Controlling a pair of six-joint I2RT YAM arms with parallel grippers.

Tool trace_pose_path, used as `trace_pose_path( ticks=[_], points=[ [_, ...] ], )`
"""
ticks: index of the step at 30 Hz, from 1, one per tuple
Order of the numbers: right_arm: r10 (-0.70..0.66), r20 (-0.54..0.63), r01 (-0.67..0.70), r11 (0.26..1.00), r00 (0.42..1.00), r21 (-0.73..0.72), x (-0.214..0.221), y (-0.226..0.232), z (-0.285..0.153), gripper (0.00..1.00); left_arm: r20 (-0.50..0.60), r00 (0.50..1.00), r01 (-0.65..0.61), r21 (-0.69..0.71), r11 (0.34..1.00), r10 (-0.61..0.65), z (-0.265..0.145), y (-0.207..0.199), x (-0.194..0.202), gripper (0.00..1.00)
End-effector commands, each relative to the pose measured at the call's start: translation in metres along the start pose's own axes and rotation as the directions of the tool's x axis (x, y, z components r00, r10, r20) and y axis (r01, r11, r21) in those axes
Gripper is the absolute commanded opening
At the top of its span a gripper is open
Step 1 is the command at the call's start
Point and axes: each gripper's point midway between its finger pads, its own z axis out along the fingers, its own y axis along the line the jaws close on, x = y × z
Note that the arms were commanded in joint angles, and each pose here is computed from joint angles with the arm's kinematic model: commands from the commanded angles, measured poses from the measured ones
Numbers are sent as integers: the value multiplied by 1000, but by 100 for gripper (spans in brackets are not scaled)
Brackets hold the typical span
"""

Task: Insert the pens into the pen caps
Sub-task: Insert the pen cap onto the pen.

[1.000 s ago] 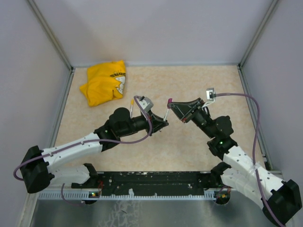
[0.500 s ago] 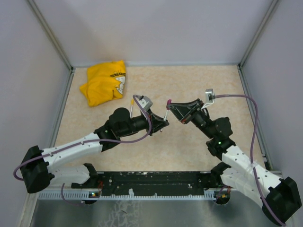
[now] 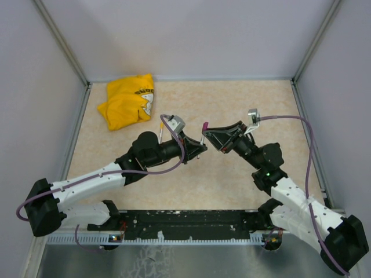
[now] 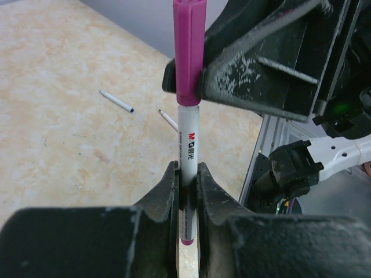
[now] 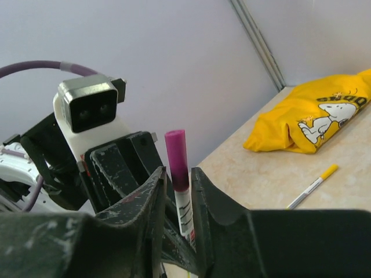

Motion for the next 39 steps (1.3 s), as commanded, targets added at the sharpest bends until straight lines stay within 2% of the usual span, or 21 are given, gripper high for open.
trace_pose_path(
  ticks=[1, 9, 13, 16, 21, 26, 39],
  points=[
    [-31, 15, 31, 998, 999, -45, -9, 12, 1, 27, 121, 992, -30, 20, 999, 27, 0, -13, -42, 0],
    [-92, 34, 92, 996, 995, 5, -22, 14, -6, 42, 115, 993, -32, 4, 999, 32, -1, -9, -40, 0],
    [-147, 45, 144, 987, 988, 72, -36, 12, -12, 50, 110, 993, -34, -1, 999, 34, -2, -9, -39, 0],
    [-136, 66, 123, 978, 989, 171, -50, 4, -13, 54, 102, 994, -35, -4, 999, 35, -1, -8, -38, 0],
    [-107, 53, 91, 966, 993, 243, -65, 2, -4, 55, 89, 995, -43, 21, 999, 40, 2, -12, -37, 0],
    [-102, 19, 96, 973, 995, 209, -66, 8, 11, 54, 60, 997, -49, 61, 997, 46, 5, -18, -31, 0],
    [-111, -55, 116, 988, 992, 102, -54, 23, 20, 44, 5, 999, -45, 111, 993, 45, 11, -24, -21, 0]
  ],
)
